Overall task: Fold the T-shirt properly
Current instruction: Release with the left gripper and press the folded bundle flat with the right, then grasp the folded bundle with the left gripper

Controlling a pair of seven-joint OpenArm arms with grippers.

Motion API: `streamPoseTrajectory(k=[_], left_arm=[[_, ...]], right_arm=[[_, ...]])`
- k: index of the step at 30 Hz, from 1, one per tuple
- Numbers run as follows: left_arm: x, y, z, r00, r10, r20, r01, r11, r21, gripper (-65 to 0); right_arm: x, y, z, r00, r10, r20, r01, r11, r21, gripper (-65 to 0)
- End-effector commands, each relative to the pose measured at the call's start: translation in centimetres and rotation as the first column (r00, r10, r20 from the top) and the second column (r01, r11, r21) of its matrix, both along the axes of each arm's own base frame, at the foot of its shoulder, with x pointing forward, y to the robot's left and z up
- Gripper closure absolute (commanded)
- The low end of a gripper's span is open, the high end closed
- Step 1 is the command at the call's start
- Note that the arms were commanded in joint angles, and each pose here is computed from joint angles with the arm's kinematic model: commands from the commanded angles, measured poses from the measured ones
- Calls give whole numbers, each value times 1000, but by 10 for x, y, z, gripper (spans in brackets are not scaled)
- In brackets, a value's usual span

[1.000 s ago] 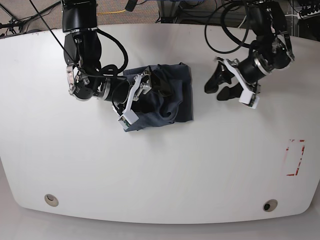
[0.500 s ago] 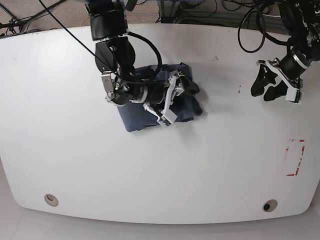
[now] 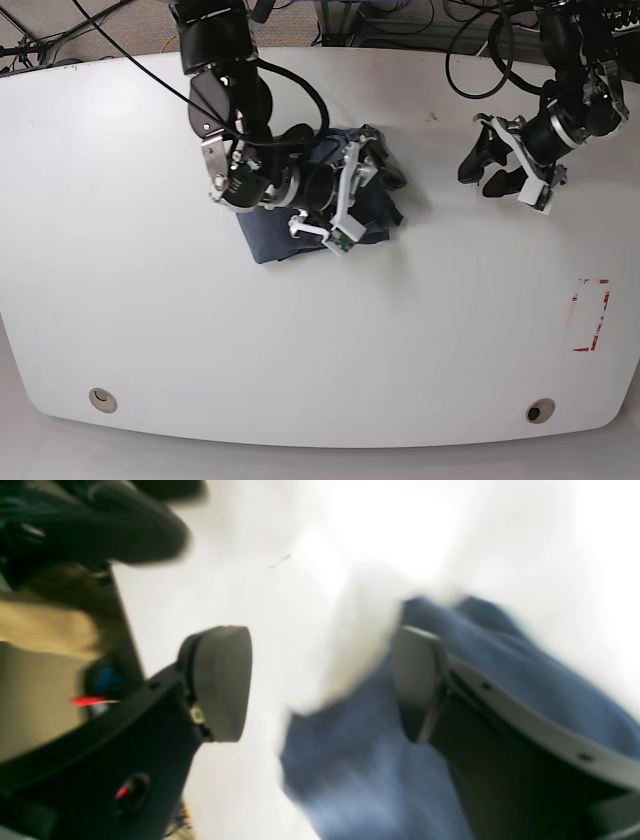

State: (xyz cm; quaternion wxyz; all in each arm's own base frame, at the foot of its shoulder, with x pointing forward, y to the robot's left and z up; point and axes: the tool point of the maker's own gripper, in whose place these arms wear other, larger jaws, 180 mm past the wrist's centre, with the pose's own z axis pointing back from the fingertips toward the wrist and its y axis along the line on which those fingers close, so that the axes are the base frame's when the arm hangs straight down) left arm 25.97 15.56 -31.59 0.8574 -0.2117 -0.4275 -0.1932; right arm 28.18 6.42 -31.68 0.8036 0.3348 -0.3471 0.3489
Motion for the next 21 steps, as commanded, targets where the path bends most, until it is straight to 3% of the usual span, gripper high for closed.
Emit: streamPoseTrajectory(k=[1,8,11,16,21], left_arm=[[11,-24,12,997,-49,59,50,999,-17,-272],[17,-80,8,989,-135,67,138,990,-42,-272],[23,-110,11,978,-189,86,192,981,-32,-269],[17,-153,-9,968,-248,36,248,969,5,-269],[21,-171,-25,972,-233,-14,233,972,25,-269]], right_arm=[[17,-25,16,996,-52,74,53,999,-12,-409],[39,-89,11,979,-180,97,188,979,-80,-400],[46,-112,9,969,-222,106,232,968,-97,-335],[60,-132,3,971,-202,124,219,965,-142,-178],[75,-136,-8,972,-219,80,228,965,-133,-146]])
